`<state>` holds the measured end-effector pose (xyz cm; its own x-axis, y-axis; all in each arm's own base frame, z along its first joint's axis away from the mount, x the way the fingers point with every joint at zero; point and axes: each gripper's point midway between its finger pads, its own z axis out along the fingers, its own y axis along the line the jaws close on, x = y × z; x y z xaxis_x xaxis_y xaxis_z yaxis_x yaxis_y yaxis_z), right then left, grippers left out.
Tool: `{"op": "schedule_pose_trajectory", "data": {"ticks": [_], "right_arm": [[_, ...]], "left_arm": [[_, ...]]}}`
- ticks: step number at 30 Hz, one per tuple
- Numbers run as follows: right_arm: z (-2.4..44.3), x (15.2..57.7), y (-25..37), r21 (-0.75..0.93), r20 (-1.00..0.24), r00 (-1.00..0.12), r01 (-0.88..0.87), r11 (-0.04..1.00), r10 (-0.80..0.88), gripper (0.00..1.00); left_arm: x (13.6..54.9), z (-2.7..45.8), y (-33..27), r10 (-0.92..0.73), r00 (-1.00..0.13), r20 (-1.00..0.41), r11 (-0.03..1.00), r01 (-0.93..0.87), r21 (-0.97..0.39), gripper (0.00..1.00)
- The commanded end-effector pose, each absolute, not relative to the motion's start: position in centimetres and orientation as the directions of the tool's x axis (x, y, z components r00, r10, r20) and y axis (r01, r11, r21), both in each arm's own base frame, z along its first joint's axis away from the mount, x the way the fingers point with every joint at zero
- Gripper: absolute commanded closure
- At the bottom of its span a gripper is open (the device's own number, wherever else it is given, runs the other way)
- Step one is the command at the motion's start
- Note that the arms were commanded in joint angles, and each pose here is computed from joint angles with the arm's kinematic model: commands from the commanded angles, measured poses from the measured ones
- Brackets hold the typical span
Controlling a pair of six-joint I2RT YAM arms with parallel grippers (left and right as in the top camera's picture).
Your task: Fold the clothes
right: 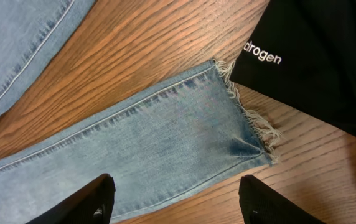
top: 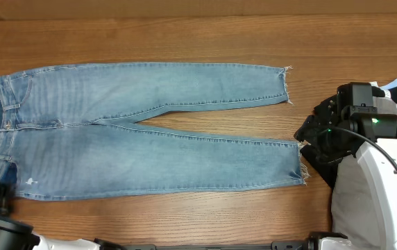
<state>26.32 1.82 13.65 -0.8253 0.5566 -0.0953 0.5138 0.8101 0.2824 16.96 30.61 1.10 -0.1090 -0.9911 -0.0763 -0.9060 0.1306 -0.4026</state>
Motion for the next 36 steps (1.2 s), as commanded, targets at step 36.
{"op": "schedule_pose_trajectory", "data": {"ticks": [36], "right_arm": [[13.9,26.4,1.8,0.293,-0.104,-0.82,0.515,0.806,0.562,0.32]], "left_arm": [[19.7,1.4,34.7,-0.956,-0.164,-0.242,0.269,-0.82,-0.506,0.27]]}}
